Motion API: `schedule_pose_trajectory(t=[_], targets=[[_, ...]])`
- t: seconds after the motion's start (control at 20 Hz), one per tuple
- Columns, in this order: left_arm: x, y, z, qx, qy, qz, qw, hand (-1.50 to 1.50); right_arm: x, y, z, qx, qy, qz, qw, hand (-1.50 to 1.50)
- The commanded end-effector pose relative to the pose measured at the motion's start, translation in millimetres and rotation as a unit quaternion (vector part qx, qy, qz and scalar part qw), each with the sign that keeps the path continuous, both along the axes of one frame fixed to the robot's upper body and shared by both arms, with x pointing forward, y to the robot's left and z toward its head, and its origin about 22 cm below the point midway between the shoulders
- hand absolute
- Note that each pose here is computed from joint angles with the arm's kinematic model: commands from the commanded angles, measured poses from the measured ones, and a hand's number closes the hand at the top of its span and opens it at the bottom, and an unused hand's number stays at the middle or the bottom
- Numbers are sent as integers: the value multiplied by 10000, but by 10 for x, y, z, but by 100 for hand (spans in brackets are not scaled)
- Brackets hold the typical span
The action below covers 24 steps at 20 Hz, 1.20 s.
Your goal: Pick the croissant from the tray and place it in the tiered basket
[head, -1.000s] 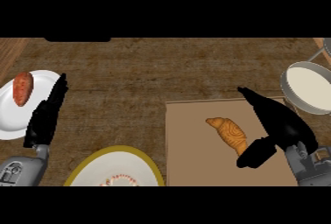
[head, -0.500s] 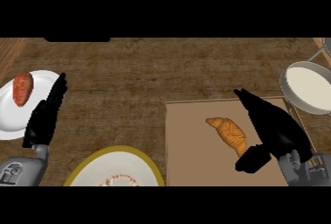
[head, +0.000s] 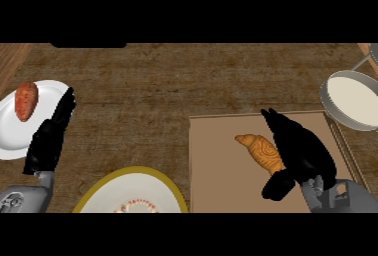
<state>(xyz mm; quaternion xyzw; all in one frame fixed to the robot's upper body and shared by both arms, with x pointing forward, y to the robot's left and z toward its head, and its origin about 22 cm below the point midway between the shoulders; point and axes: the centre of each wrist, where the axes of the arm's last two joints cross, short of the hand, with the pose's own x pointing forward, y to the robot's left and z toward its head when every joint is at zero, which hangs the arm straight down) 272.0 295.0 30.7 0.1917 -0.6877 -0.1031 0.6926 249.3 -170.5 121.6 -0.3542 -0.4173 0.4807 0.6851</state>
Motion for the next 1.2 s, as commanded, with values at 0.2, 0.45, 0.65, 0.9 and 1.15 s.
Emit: schedule_pose_trajectory(t=[0.2,0.45,0.65,0.9,1.15], targets=[[72,-19,-1,34,54,8,10000,0,6,36,-59,-339,444,-412,9976,-150],[111,7,63,39,-58,41,10000,0,165,-20,-309,-291,478,-429,9975,-150],[77,106,78,78,31,2,10000,0,234,-54,-299,-209,574,-434,9972,-150],[-24,-29,10,57,39,19,10000,0,407,109,-515,-235,748,-325,9964,-150],[100,-25,-17,-38,20,5,10000,0,431,78,-545,-153,912,-335,9952,-150]])
